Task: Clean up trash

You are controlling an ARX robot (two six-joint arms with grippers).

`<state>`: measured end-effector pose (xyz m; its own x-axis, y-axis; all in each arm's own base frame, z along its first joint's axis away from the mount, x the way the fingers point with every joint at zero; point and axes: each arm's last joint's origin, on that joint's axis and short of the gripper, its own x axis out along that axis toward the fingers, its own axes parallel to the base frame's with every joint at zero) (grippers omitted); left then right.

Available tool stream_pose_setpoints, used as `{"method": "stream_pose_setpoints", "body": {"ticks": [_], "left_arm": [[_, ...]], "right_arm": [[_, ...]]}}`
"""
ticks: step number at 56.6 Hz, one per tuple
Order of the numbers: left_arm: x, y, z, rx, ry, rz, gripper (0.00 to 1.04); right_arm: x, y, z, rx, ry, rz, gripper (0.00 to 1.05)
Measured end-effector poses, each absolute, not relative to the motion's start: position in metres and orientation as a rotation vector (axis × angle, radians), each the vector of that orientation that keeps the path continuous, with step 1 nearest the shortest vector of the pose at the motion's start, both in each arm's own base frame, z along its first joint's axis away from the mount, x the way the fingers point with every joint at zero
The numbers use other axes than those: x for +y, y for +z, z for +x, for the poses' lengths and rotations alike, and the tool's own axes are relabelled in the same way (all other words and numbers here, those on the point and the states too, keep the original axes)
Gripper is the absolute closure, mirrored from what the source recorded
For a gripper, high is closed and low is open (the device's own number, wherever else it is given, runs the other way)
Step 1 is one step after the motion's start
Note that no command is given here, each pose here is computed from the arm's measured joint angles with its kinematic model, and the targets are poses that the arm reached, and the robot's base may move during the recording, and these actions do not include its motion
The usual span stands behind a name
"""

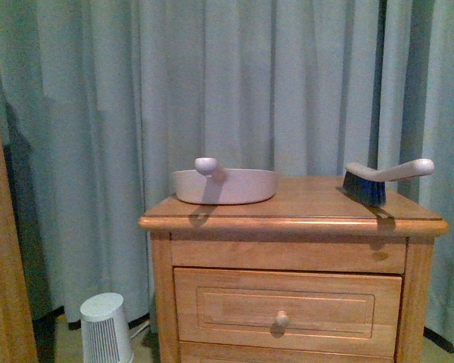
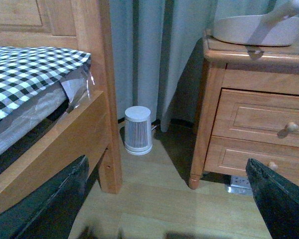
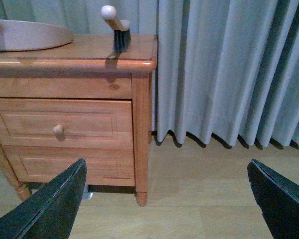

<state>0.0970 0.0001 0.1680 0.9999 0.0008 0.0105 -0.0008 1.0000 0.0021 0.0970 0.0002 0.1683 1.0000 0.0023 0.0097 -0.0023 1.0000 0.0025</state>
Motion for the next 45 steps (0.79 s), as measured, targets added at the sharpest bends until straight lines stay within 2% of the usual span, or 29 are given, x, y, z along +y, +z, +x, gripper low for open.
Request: {"method": "stream_pose_setpoints", "body": {"ticks": [45], "left_arm": [[0.0001,0.1680,0.0970,-0.010,0.001,0.002,0.08]], "right_arm": [[0.0002,0.1683,0.0970,-0.010,0.002,0.002,0.07]]}}
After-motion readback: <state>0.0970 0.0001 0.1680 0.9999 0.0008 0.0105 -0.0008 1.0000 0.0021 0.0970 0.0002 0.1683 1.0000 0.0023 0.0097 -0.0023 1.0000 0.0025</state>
